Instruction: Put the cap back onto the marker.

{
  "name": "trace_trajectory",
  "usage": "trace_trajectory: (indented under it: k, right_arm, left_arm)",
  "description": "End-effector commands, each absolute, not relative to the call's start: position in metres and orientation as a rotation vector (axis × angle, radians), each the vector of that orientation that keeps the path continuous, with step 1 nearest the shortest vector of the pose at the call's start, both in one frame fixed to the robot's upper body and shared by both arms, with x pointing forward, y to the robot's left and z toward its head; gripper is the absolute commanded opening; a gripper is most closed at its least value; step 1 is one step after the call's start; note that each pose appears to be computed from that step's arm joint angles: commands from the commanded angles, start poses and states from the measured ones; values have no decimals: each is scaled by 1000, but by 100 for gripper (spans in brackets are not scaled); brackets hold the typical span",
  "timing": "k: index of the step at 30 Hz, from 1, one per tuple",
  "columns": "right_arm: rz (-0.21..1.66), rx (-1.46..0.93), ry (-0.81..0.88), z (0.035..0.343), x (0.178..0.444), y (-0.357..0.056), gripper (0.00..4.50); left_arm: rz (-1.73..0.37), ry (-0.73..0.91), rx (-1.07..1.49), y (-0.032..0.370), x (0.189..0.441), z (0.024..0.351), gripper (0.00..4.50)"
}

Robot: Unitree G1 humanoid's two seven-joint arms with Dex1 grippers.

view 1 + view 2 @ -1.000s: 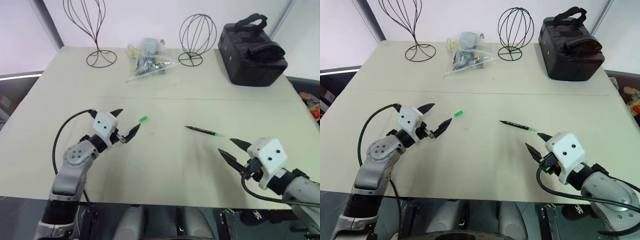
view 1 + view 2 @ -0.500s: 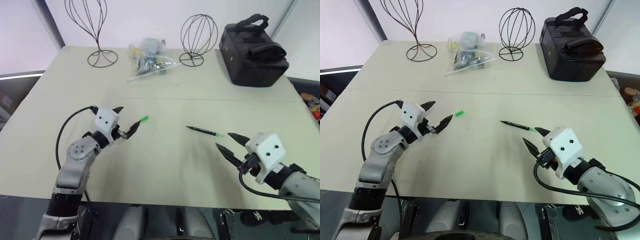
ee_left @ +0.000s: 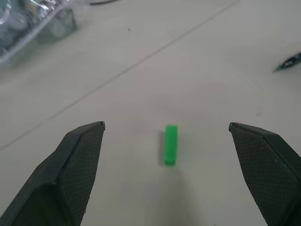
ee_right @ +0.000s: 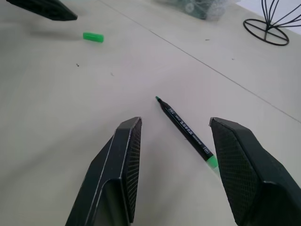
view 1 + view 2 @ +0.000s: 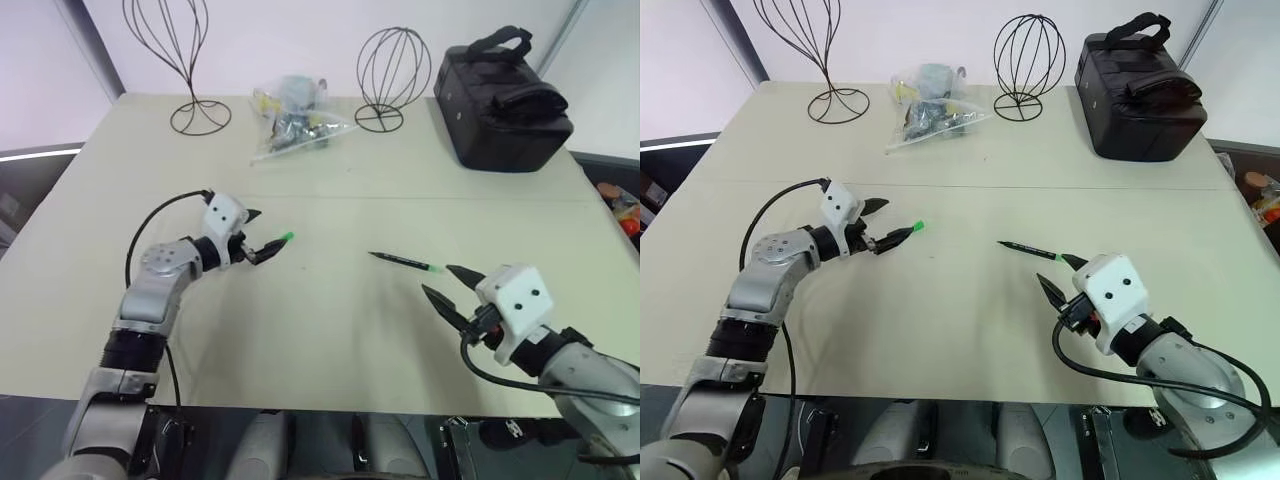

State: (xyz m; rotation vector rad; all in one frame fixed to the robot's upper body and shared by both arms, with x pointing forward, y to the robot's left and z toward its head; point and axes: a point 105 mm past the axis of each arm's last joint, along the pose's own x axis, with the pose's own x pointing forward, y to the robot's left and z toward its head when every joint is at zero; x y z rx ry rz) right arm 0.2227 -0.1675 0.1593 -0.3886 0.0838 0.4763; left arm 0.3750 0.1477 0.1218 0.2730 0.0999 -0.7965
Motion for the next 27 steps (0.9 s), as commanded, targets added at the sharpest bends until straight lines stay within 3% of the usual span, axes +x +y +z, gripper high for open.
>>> trace_trajectory:
  k: [1, 10, 16, 27]
  right_arm:
    - [463, -406, 26, 168, 222, -163, 234]
    - [418, -398, 7, 166, 222, -162, 234]
    - [395, -397, -1, 166, 222, -161, 234]
    - [347, -391, -14, 166, 222, -161, 234]
  left_arm:
    - [-795, 79, 300, 152, 386, 132, 443]
    - [-824, 108, 261, 149, 406, 126, 443]
    - [-936, 147, 222, 141, 401, 113, 443]
    - [-921, 185, 273, 147, 409, 99, 443]
